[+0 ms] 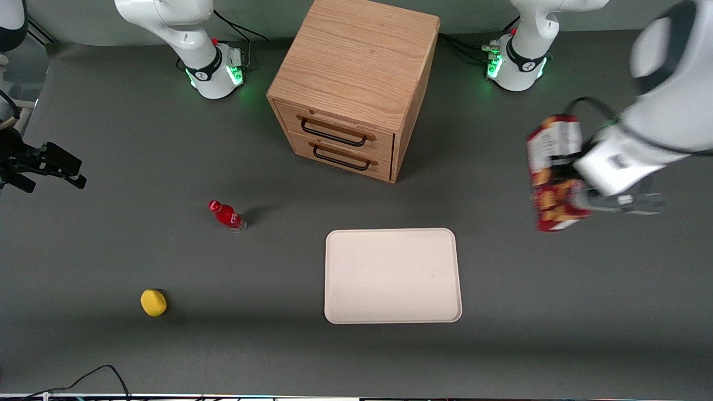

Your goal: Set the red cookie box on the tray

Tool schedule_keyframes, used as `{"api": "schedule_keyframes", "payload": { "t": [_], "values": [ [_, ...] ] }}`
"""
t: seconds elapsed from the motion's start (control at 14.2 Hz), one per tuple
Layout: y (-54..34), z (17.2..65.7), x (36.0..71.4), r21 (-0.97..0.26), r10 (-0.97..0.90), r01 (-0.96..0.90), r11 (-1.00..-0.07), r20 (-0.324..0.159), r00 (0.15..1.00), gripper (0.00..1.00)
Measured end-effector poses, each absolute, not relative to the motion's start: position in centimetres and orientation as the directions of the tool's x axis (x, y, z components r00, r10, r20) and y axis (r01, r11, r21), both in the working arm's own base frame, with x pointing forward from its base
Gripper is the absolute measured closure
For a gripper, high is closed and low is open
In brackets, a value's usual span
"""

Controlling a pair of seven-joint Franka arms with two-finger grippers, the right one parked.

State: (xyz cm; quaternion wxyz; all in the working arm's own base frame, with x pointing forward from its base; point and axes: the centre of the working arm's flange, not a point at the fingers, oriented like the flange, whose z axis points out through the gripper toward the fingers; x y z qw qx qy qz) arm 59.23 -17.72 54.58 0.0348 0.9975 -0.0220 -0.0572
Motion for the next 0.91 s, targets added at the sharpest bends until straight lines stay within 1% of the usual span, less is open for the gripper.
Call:
{"api": "schedule_keyframes", "payload": {
  "t": [0.07,0.21,0.35,0.42,0.56,0.63,0.77,0.84,0.91],
  "values": [
    [-22.2,51.4,60.4,0.085,-0.007,0.000,-0.996,-0.078,0.997,0.91],
    [-28.3,43.0,62.9,0.059,0.031,0.031,-0.998,0.003,1.000,0.91],
    [-30.3,34.1,64.9,0.033,0.030,0.028,-0.999,0.060,0.998,0.91],
    [-30.4,30.7,65.8,0.030,0.021,0.018,-0.999,0.087,0.996,0.91],
    [-29.9,26.2,66.7,0.020,-0.002,-0.005,-1.000,0.125,0.992,0.91],
    [-29.7,25.2,66.9,0.021,-0.005,-0.008,-1.000,0.140,0.990,0.91],
    [-29.5,25.7,67.2,0.019,-0.004,-0.006,-1.000,0.151,0.989,0.74],
    [-29.4,26.4,67.3,0.010,-0.002,-0.004,-1.000,0.150,0.989,0.63],
    [-29.1,27.6,67.2,-0.014,0.000,0.002,-1.000,0.132,0.991,0.53]
  ]
}}
